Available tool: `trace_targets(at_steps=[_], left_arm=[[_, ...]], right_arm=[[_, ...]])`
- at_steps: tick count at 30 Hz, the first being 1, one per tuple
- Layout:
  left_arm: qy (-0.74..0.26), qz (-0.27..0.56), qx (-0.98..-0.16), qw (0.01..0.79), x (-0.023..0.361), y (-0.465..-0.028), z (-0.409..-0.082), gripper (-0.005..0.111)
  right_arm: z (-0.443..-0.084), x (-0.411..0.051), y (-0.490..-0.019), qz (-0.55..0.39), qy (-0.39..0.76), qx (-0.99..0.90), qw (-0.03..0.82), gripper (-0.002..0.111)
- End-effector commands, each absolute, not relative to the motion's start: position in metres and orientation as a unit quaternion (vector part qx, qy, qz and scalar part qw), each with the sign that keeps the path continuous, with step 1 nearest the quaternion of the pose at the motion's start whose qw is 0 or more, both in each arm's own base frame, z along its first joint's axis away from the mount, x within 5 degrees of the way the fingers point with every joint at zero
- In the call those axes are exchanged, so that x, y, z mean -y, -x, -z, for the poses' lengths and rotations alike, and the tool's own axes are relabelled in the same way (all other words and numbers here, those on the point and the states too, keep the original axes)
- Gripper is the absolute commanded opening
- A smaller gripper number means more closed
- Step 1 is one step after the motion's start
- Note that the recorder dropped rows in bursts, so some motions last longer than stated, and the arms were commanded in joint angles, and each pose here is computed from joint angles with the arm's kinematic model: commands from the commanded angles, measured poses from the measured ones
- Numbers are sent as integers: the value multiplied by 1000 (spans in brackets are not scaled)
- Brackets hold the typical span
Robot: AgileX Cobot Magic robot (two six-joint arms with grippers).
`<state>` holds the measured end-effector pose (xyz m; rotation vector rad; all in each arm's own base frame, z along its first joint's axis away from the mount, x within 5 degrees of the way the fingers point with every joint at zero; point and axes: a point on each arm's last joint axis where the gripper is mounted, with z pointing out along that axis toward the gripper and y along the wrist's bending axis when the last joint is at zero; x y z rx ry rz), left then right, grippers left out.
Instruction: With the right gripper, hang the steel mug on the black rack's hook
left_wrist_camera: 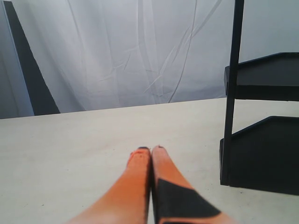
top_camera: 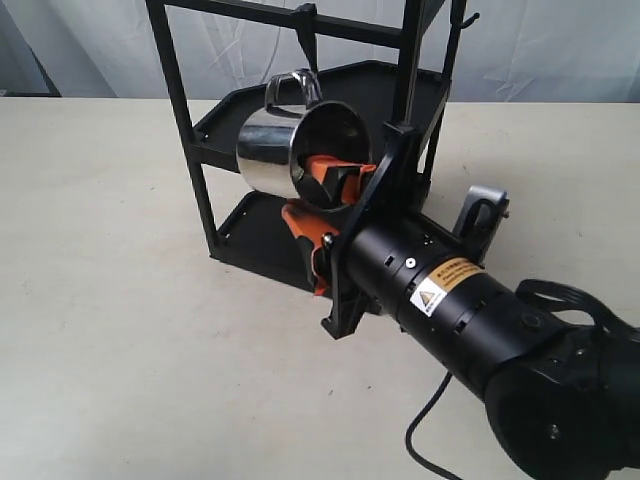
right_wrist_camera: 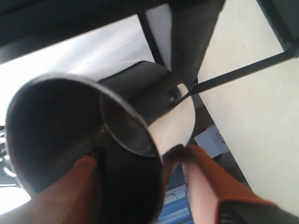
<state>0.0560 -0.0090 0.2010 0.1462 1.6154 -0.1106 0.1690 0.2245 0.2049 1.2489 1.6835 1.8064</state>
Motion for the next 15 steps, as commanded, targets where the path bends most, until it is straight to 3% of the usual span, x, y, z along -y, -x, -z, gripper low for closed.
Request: trace_targets(at_steps=[1, 15], left_arm=[[-65, 53, -718, 691, 9, -56, -202, 2], [-65, 53, -718, 691, 9, -56, -202, 2]], right_arm=[[-212, -223, -166, -653, -420, -602, 188, 50], [-210, -208, -151, -655, -381, -626, 185, 50]])
